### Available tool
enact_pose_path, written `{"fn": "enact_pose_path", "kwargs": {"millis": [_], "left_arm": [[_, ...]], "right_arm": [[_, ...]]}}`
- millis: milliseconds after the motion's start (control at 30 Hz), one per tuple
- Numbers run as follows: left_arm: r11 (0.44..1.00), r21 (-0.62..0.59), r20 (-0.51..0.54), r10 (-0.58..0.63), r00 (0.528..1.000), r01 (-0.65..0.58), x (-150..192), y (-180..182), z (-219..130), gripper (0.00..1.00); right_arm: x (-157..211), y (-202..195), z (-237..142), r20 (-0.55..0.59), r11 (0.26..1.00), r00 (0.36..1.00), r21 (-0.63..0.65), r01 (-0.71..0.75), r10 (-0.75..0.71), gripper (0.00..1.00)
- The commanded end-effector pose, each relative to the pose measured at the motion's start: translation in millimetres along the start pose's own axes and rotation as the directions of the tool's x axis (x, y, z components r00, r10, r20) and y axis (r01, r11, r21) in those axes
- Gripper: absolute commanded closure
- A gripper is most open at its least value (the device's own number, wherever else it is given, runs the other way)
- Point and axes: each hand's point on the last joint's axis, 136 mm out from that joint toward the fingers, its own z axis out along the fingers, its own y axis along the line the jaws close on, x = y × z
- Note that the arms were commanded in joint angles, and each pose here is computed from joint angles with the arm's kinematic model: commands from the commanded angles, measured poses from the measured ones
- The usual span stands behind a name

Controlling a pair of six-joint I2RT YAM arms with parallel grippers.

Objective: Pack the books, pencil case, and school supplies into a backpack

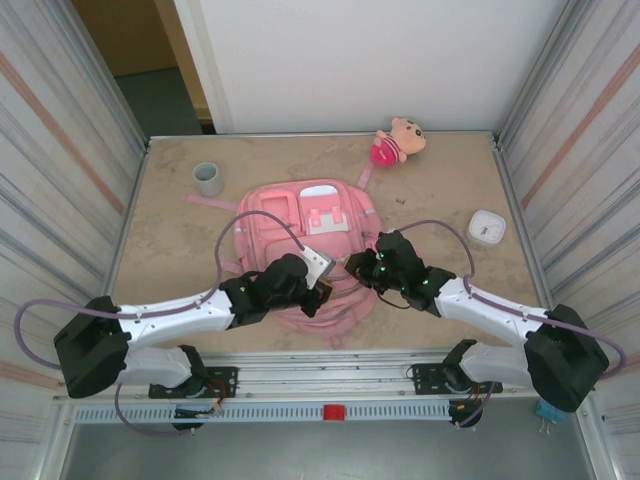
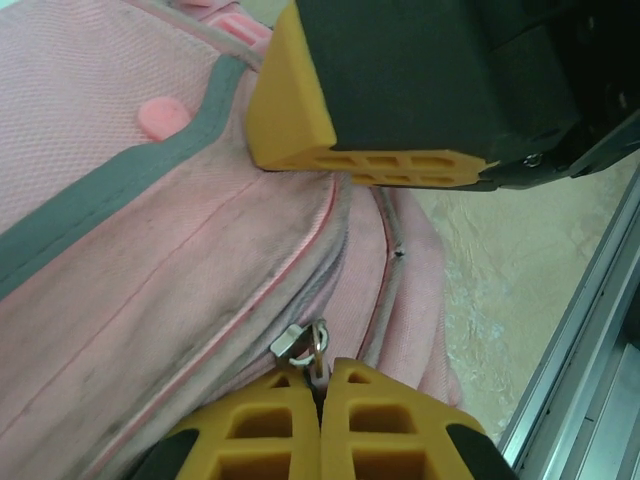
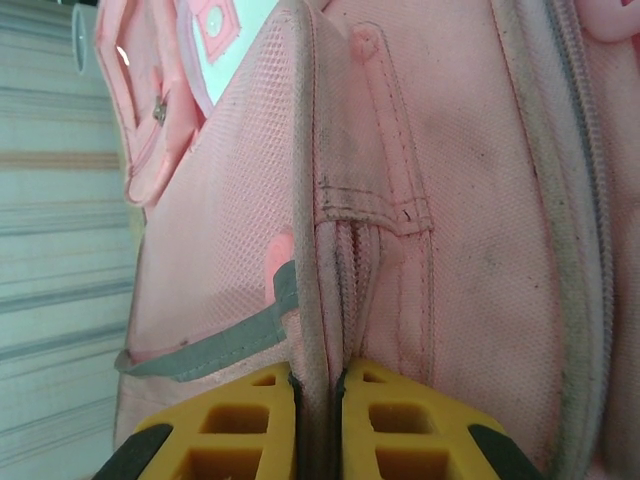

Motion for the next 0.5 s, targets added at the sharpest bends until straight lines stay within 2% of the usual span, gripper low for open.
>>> {"fn": "enact_pose_path", "kwargs": {"millis": [0, 167, 300, 400, 467], "left_arm": [[0.98, 0.183, 0.18, 0.05, 0.982, -0.083, -60, -49, -3, 0.95], [0.973, 0.213, 0.154, 0.055, 0.987, -0.088, -62, -56, 12, 0.95], [0.963, 0.249, 0.173, 0.064, 0.983, -0.107, -68, -64, 13, 0.9], [0.965, 0.235, 0.189, 0.073, 0.979, -0.118, -68, -61, 9, 0.79], [0.964, 0.227, 0.203, 0.093, 0.975, -0.139, -67, -58, 1, 0.66]], "right_arm": [[9, 64, -5, -0.039, 0.983, 0.998, -0.178, 0.043, -0.051, 0.87], [14, 81, -8, -0.051, 0.976, 0.996, -0.209, 0.054, -0.066, 0.87], [12, 84, -13, -0.035, 0.974, 0.997, -0.218, 0.054, -0.063, 0.86], [9, 73, -16, -0.025, 0.981, 0.997, -0.181, 0.065, -0.071, 0.86], [6, 65, -18, -0.028, 0.983, 0.996, -0.161, 0.084, -0.089, 0.84]]}}
